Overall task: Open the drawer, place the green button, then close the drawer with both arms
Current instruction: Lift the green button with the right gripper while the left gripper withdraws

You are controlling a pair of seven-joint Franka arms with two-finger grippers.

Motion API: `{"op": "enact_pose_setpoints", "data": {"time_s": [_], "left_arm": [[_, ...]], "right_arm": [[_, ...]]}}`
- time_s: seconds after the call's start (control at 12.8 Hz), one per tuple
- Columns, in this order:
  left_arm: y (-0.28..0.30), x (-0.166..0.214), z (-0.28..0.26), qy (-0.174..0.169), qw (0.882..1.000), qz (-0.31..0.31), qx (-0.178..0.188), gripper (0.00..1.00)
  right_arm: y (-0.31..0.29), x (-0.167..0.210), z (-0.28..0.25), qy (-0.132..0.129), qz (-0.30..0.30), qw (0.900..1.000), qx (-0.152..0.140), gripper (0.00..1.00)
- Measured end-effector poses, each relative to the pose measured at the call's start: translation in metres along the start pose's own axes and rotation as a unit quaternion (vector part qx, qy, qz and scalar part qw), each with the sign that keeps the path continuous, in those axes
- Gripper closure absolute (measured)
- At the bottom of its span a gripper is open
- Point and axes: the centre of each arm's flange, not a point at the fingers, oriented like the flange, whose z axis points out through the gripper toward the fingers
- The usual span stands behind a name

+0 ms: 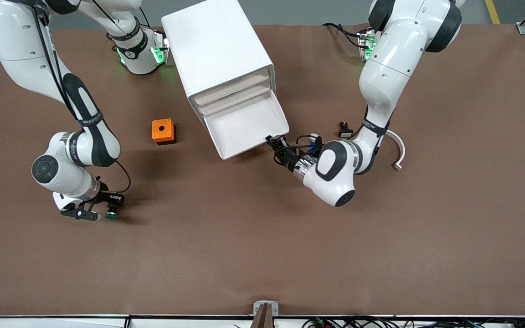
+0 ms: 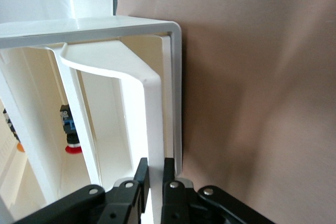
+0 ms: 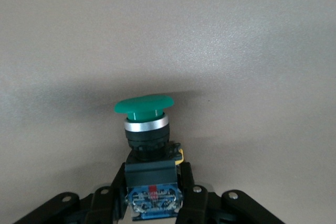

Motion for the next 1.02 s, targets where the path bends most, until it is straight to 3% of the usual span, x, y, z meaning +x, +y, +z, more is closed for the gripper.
{"op": "enact_pose_setpoints", "data": {"time_s": [0.31,0.62,0.94,1.02], "left_arm": [[0.010,0.005,-0.036,-0.024,0.999,0.021,-0.015,0.86],[0.011,0.006,-0.079,-0.056,0.997,0.042,-0.024,0.50],[0.020,0.023,-0.141,-0.093,0.994,0.046,-0.044,0.40],[0.024,0.033,-0.160,-0.087,0.993,0.054,-0.061,0.38]], "right_arm": [[-0.032,0.005,-0.065,-0.011,0.060,0.998,0.000,0.58],[-0.127,-0.032,-0.155,-0.013,0.136,0.991,0.010,0.58],[-0.238,-0.093,-0.180,-0.022,0.220,0.975,0.025,0.58],[-0.267,-0.113,-0.178,-0.024,0.236,0.971,0.023,0.58]]}}
